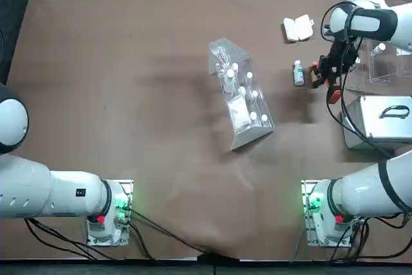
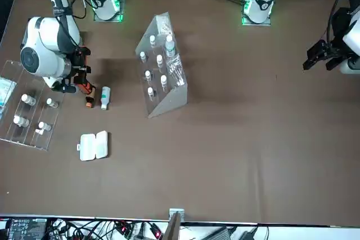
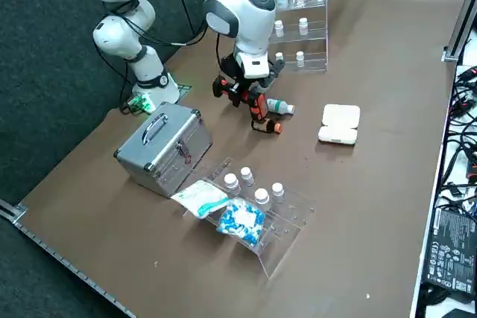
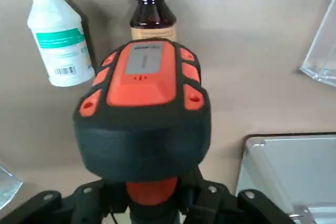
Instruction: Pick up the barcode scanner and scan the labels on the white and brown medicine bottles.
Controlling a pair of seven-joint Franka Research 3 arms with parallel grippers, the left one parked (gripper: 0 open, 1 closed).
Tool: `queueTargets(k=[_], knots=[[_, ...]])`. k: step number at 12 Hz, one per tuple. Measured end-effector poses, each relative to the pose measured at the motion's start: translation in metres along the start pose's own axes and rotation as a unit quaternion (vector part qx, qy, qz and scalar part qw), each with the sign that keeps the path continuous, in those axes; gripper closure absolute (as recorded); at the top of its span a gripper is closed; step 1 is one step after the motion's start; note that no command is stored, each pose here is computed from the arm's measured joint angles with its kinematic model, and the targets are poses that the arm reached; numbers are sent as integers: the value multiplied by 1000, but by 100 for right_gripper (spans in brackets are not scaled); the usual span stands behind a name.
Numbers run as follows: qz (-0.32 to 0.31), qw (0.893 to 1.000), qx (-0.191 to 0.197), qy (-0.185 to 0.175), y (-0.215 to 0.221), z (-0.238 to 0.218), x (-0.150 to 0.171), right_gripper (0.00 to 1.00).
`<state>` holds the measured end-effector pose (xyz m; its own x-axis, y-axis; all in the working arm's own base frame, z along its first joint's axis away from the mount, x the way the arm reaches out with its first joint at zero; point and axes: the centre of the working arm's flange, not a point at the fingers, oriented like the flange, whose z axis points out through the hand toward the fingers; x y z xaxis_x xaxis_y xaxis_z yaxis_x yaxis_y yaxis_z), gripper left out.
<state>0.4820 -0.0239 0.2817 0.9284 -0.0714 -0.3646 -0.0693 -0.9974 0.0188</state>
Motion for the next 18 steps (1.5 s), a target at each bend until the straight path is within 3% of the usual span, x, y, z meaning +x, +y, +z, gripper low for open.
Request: queueTargets(k=[7,13,18], knots=[[-3,1000,0,8,-2,-8,1,57],[-36,996,23,77,-78,-74,14,57],[-22,995,32,90,-137,-78,32,57]])
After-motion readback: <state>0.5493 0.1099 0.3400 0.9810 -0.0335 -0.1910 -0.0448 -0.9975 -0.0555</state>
